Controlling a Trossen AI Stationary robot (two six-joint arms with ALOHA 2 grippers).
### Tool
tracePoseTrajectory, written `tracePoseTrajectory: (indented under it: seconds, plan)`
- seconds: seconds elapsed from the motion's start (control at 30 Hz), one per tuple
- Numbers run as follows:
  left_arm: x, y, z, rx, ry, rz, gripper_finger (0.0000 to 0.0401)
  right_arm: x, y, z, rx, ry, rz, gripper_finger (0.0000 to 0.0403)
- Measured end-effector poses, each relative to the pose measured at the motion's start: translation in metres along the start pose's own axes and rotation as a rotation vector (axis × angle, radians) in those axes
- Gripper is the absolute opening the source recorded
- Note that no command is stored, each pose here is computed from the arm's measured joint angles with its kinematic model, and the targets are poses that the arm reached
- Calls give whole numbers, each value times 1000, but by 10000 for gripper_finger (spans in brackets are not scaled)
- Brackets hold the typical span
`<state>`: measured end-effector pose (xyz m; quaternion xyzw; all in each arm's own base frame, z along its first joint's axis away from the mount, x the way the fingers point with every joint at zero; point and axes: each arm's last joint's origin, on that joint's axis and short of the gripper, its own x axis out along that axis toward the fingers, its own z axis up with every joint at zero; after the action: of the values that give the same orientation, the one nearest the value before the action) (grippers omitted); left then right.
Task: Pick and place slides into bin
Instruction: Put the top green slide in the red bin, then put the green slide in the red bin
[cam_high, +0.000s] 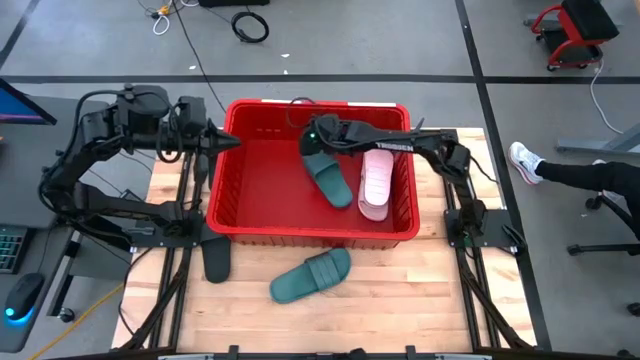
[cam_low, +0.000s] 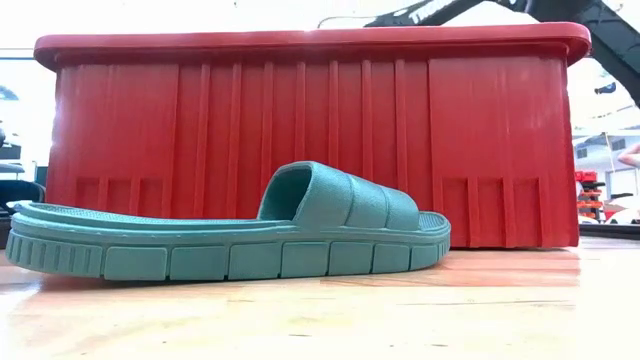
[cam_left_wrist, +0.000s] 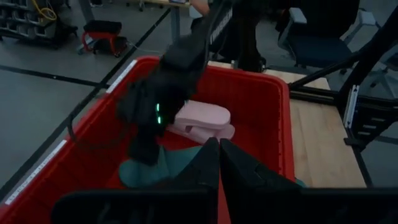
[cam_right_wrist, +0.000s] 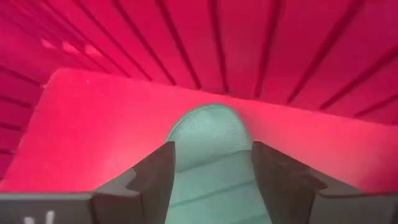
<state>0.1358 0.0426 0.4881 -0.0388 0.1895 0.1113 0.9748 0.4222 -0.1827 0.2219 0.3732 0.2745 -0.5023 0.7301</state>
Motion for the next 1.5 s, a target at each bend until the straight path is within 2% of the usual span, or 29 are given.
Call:
tracePoseTrajectory:
  seconds: [0.13,0.33,0.63,0.87,1.03,1.2,1.37,1.5]
  plan:
    - [3,0,4,-16,-29,5,19,18,7,-11,-50,-35,2,217]
    - [14,2,8,-15,-39,28,9,40,1,-24,-161,-17,-80,217]
    - [39,5,8,-20,23,33,16,30,-22,-25,-190,88,-274,216]
    - [50,6,9,-16,41,33,8,13,-21,-20,-195,88,-262,216]
    - [46,6,8,20,42,32,22,-23,-10,-5,-226,0,-161,216]
    - [34,3,7,34,26,6,28,-80,12,-7,-270,-103,6,216]
    - [18,-2,4,76,14,-111,21,-151,37,-32,-296,-236,169,209]
    - [12,-8,-2,114,48,-210,15,-206,53,-69,-364,-322,291,198]
